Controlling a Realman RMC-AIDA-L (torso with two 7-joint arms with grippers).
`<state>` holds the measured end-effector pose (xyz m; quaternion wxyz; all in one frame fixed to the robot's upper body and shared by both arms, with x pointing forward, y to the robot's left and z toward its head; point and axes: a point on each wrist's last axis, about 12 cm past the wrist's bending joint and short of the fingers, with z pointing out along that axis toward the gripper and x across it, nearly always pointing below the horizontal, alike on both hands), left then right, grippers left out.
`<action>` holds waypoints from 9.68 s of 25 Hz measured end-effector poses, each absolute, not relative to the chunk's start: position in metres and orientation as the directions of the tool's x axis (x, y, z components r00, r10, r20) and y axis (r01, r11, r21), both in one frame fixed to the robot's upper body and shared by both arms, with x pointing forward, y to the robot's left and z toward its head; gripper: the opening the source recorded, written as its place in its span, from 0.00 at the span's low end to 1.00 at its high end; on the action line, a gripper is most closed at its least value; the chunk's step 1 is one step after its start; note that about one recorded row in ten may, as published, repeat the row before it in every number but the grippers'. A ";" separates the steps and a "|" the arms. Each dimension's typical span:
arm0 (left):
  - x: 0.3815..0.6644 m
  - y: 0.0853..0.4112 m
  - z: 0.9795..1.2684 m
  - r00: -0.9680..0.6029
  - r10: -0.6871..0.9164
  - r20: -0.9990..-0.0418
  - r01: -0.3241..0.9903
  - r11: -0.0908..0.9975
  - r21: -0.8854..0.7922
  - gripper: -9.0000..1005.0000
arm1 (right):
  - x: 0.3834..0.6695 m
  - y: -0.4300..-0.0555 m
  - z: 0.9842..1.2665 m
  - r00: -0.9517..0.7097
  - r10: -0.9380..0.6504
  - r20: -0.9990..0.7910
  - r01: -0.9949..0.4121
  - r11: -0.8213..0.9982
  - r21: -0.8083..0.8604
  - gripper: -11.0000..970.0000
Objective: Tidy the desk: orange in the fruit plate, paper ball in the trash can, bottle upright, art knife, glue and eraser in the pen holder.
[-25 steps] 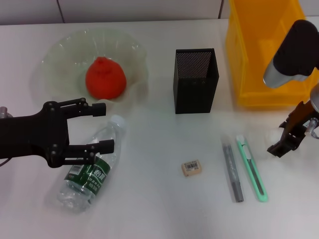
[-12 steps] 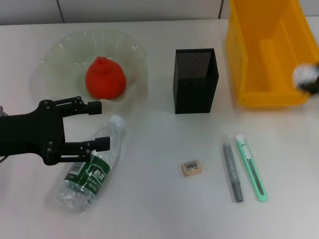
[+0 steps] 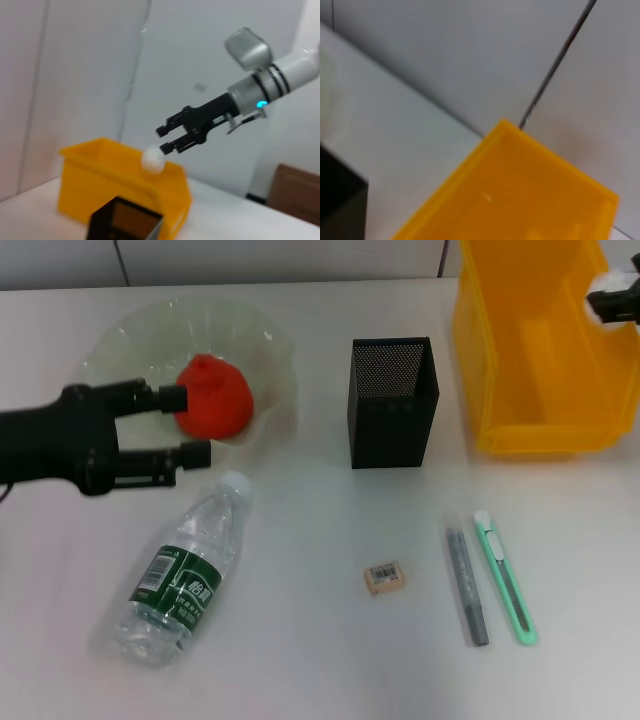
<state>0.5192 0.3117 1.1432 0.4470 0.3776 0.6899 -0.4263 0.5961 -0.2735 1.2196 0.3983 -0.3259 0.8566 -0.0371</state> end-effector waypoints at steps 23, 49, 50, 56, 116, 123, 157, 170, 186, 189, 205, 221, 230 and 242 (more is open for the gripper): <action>0.555 0.244 1.190 -0.829 0.326 -0.454 0.501 0.794 -0.345 0.81 | 0.449 -0.330 1.081 -0.215 -0.067 -0.974 -0.898 0.404 0.171 0.88; 0.573 0.196 1.131 -0.824 0.377 -0.423 0.505 0.827 -0.246 0.71 | 0.444 -0.325 1.055 -0.215 -0.008 -0.977 -0.892 0.408 0.193 0.88; 0.573 0.195 1.129 -0.820 0.386 -0.422 0.510 0.827 -0.235 0.70 | 0.444 -0.325 1.055 -0.216 -0.007 -0.976 -0.892 0.409 0.195 0.88; 0.575 0.185 1.119 -0.811 0.420 -0.408 0.531 0.821 -0.208 0.67 | 0.444 -0.326 1.055 -0.223 -0.004 -0.975 -0.890 0.410 0.201 0.88; 0.447 0.290 1.043 0.208 -0.072 -0.976 0.760 0.640 0.114 0.44 | 0.450 -0.301 1.069 -0.203 0.309 -0.929 -0.865 0.389 0.318 0.88; 0.457 0.283 1.034 0.184 -0.059 -0.981 0.697 0.712 0.089 0.44 | 0.452 -0.295 1.068 -0.198 0.321 -0.926 -0.869 0.380 0.317 0.88; 0.435 0.325 1.082 -0.049 0.016 -0.999 0.989 0.137 -0.046 0.68 | 0.515 -0.317 1.208 -0.420 -0.210 -0.883 -0.869 0.372 0.325 0.88; 0.450 0.333 1.074 -0.140 0.145 -0.979 0.974 0.199 -0.110 0.68 | 0.543 -0.242 1.243 -0.715 -0.640 -0.280 -0.677 0.735 0.050 0.88; 0.450 0.328 1.063 -0.179 0.178 -0.968 0.962 0.240 -0.133 0.68 | 0.560 -0.174 1.157 -0.705 -0.695 -0.143 -0.696 0.716 -0.047 0.85; 0.450 0.328 1.062 -0.181 0.178 -0.967 0.961 0.242 -0.135 0.68 | 0.559 -0.166 1.147 -0.690 -0.707 -0.155 -0.707 0.704 -0.061 0.67; 0.449 0.327 1.061 -0.183 0.184 -0.966 0.961 0.239 -0.137 0.68 | 0.558 -0.158 1.126 -0.690 -0.706 -0.160 -0.713 0.701 -0.021 0.45; 0.448 0.327 1.059 -0.184 0.185 -0.965 0.960 0.244 -0.137 0.68 | 0.554 -0.166 1.125 -0.700 -0.695 -0.167 -0.702 0.712 -0.018 0.17; 0.448 0.327 1.059 -0.184 0.183 -0.966 0.960 0.246 -0.136 0.68 | 0.559 -0.200 1.180 -0.724 -0.605 -0.331 -0.639 0.769 -0.009 0.16; 0.447 0.327 1.059 -0.186 0.180 -0.966 0.959 0.249 -0.138 0.68 | 0.584 -0.269 1.217 -0.511 0.049 -0.858 -0.730 0.502 0.464 0.16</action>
